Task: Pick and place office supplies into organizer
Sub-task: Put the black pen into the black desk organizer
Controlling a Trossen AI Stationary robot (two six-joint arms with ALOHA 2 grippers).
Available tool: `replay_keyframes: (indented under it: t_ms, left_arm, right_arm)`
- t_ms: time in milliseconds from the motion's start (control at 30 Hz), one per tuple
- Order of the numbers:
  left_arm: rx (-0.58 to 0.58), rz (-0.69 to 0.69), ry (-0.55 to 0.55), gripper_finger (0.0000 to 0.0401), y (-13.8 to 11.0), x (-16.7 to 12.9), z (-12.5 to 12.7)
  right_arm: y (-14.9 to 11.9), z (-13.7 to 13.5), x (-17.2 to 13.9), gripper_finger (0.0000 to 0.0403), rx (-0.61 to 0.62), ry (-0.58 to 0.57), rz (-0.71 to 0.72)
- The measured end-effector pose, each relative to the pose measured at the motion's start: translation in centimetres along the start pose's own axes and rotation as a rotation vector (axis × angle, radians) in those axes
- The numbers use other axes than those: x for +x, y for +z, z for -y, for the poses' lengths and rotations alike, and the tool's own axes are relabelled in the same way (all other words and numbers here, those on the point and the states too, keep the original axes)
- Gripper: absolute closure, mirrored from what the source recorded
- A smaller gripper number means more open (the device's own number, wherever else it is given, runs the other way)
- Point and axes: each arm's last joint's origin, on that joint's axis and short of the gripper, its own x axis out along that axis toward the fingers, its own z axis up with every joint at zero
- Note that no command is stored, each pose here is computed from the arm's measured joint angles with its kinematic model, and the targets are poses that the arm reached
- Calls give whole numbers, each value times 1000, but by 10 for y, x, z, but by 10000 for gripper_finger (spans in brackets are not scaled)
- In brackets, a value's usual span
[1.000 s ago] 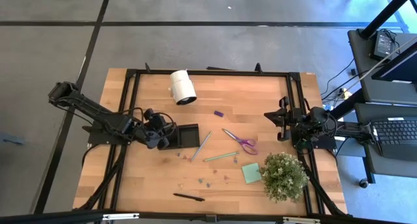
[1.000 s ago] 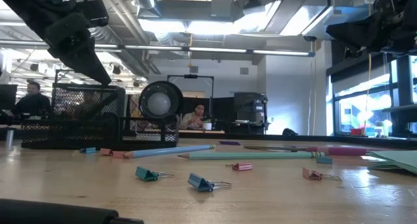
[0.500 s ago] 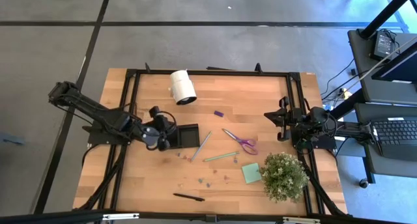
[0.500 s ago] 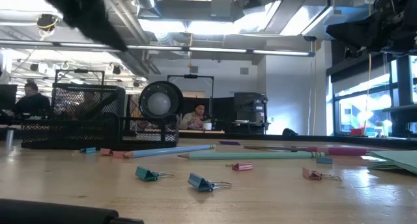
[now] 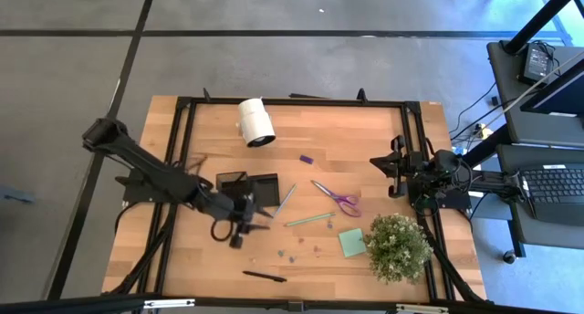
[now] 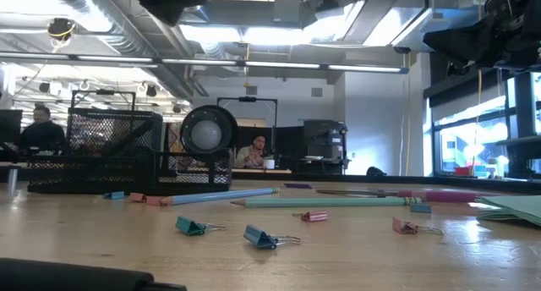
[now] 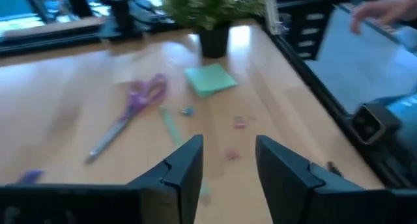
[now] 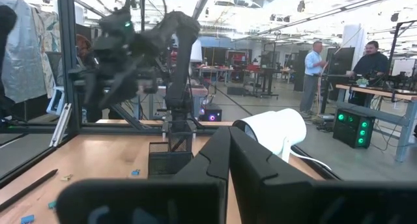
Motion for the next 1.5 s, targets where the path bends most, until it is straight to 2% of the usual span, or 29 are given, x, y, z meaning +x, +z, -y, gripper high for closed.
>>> replay_keyframes:
  t_ms: [100,267,433,567,900,1033,1133,1500]
  left_arm:
    - [-21,-37,-31,254,0,17,15]
    - [27,-150,-77,255,7,43,46]
    - [22,-355,-31,257,9,62,69]
    - [-28,-425,-31,257,10,79,83]
    - [-107,-521,-151,257,6,120,105]
    - [-125,-608,-151,258,-3,132,110]
    - [-139,-661,-132,258,-10,136,111]
    - [-165,-686,-145,258,-12,137,115]
  right_arm:
    - [0,0,0,391,0,0,0]
    - [0,0,0,391,0,0,0]
    - [0,0,0,391,0,0,0]
    - [0,0,0,391,0,0,0]
    - [0,0,0,391,0,0,-2]
    - [0,0,0,391,0,0,-5]
    - [-1,0,0,391,0,0,-7]
    - [-1,0,0,391,0,1,-8]
